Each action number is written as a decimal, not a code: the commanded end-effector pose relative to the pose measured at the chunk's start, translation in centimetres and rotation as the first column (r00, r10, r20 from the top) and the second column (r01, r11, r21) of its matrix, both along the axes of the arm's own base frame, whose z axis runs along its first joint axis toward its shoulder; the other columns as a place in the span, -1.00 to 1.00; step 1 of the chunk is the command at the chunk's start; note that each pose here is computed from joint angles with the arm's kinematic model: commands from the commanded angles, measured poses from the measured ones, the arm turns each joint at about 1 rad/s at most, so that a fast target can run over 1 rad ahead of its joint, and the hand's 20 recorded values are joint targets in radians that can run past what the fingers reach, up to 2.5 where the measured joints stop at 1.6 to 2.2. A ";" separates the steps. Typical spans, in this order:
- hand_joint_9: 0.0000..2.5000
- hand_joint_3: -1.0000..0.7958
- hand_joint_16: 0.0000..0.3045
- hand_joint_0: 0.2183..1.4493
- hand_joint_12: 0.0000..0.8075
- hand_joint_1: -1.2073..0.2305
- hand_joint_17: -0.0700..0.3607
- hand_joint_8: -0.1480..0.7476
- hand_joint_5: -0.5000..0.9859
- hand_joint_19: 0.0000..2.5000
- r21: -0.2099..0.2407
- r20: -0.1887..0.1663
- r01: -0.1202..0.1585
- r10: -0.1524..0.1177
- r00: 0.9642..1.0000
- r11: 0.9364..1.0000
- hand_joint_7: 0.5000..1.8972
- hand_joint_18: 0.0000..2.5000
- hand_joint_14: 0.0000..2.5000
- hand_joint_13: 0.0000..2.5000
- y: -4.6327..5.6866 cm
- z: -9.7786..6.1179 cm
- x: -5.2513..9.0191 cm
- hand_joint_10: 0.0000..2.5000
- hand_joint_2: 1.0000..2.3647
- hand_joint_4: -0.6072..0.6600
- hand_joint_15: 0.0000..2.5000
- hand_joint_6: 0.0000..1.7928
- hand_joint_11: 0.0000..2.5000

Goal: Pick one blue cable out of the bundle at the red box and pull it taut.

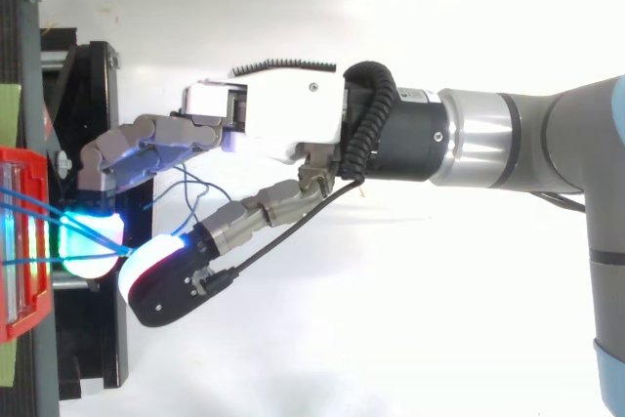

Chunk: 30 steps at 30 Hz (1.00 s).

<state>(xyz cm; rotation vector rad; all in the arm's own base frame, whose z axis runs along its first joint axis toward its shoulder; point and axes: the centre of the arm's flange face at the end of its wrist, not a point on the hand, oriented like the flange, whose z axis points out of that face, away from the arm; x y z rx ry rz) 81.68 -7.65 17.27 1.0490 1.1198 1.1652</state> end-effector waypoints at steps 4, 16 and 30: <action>-0.52 -0.36 -0.66 -0.46 -0.12 -0.25 -0.14 0.13 -0.49 -0.82 -0.005 0.003 -0.018 0.018 1.000 1.000 -0.48 -0.70 -1.00 -0.63 -0.5 1.1 -0.2 -1.00 -0.99 0.30 -0.92 -0.20 -0.96; -0.53 -0.24 -0.67 -0.40 -0.13 -0.29 -0.15 0.12 -0.53 -0.82 -0.030 -0.091 -0.035 0.032 0.995 0.999 -0.64 -0.70 -1.00 -0.63 -1.1 1.9 -1.5 -1.00 -0.98 0.26 -0.91 -0.07 -0.95; -0.53 -0.16 -0.67 -0.39 -0.13 -0.33 -0.15 0.12 -0.56 -0.82 -0.032 -0.093 -0.029 0.025 0.995 0.999 -0.74 -0.69 -1.00 -0.63 -1.6 1.9 -1.5 -1.00 -0.98 0.24 -0.91 0.00 -0.91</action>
